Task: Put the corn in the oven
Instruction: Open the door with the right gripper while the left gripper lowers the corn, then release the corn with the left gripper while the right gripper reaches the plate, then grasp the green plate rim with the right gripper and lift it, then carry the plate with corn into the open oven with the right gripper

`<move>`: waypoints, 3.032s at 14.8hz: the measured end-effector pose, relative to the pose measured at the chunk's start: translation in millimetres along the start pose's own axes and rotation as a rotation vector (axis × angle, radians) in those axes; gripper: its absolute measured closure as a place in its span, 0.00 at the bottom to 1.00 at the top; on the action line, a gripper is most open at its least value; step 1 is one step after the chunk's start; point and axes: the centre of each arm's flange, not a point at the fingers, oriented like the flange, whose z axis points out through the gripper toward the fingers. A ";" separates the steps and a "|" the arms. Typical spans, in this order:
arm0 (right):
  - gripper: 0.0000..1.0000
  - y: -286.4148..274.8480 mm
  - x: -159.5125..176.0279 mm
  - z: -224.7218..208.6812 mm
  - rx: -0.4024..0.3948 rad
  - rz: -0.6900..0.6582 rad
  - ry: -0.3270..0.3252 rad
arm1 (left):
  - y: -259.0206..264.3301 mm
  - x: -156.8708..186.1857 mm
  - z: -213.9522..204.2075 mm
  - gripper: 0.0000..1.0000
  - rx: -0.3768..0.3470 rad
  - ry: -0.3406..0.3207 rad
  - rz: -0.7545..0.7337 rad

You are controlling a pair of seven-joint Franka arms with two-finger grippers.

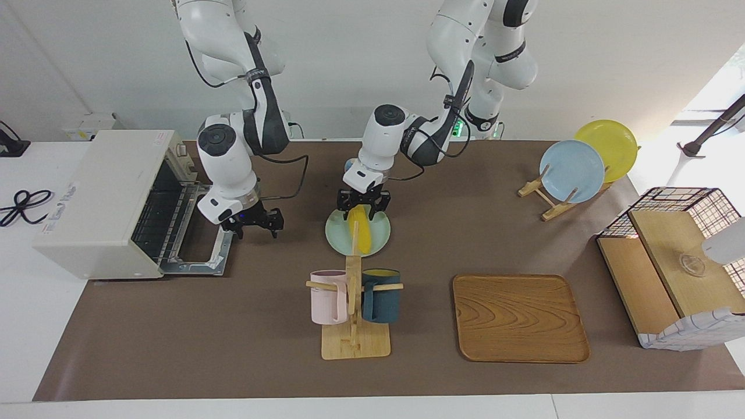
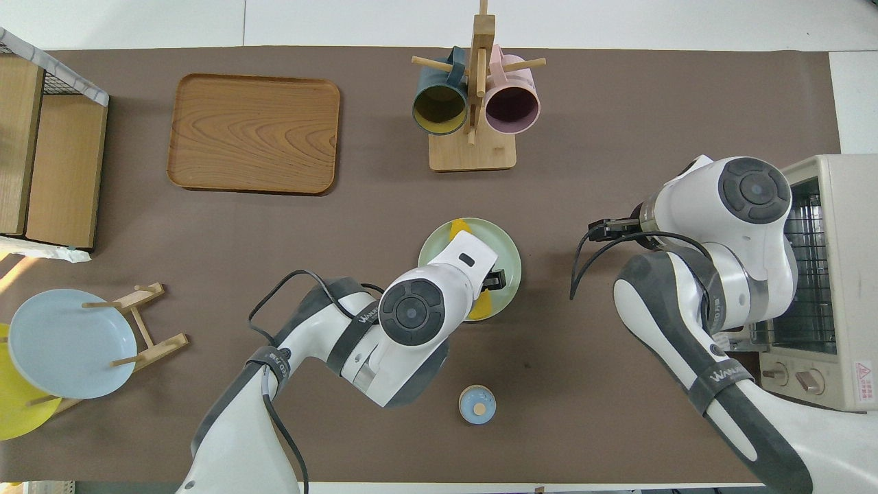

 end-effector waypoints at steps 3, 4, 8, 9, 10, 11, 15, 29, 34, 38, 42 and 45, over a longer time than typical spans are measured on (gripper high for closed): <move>0.00 -1.3 4.0 -7.5 -0.001 -0.001 0.000 | -26.4 35.6 -49.4 0.00 0.037 -0.037 0.032; 0.00 -3.1 5.1 -10.5 -0.001 -0.005 -0.004 | -37.8 45.7 -73.4 0.00 0.047 -0.050 0.037; 0.00 -54.0 10.9 -42.7 0.001 -0.066 -0.022 | -92.5 80.4 -152.7 0.00 0.075 -0.093 0.041; 0.00 -75.6 12.2 -55.1 0.008 -0.064 -0.020 | -111.9 92.5 -169.7 0.00 0.082 -0.103 0.043; 0.00 -97.7 12.0 -66.2 0.012 -0.059 -0.015 | -134.1 106.0 -186.0 0.00 0.087 -0.107 0.046; 0.00 -122.0 10.6 -76.2 0.016 -0.057 -0.006 | -159.2 119.6 -201.6 0.00 0.093 -0.106 0.048; 0.00 -231.2 -5.3 -89.5 0.042 -0.032 0.025 | -253.6 154.1 -266.1 0.00 0.137 -0.097 0.055; 0.56 -359.9 -49.7 38.0 0.008 -0.060 0.058 | -294.9 143.4 -354.0 0.00 0.218 -0.163 0.099; 0.78 -351.7 -61.3 48.5 -0.005 -0.066 0.046 | -293.6 160.7 -328.7 0.00 0.216 -0.147 0.106; 0.96 -348.4 -64.1 35.6 -0.033 -0.080 0.047 | -293.8 170.9 -311.6 0.00 0.214 -0.143 0.107; 0.96 -344.9 -56.4 10.5 -0.153 -0.117 0.046 | -290.3 169.2 -320.4 0.00 0.217 -0.159 0.109; 0.97 -336.8 -50.4 -4.6 -0.257 -0.137 0.041 | -287.9 167.6 -332.2 0.00 0.217 -0.163 0.110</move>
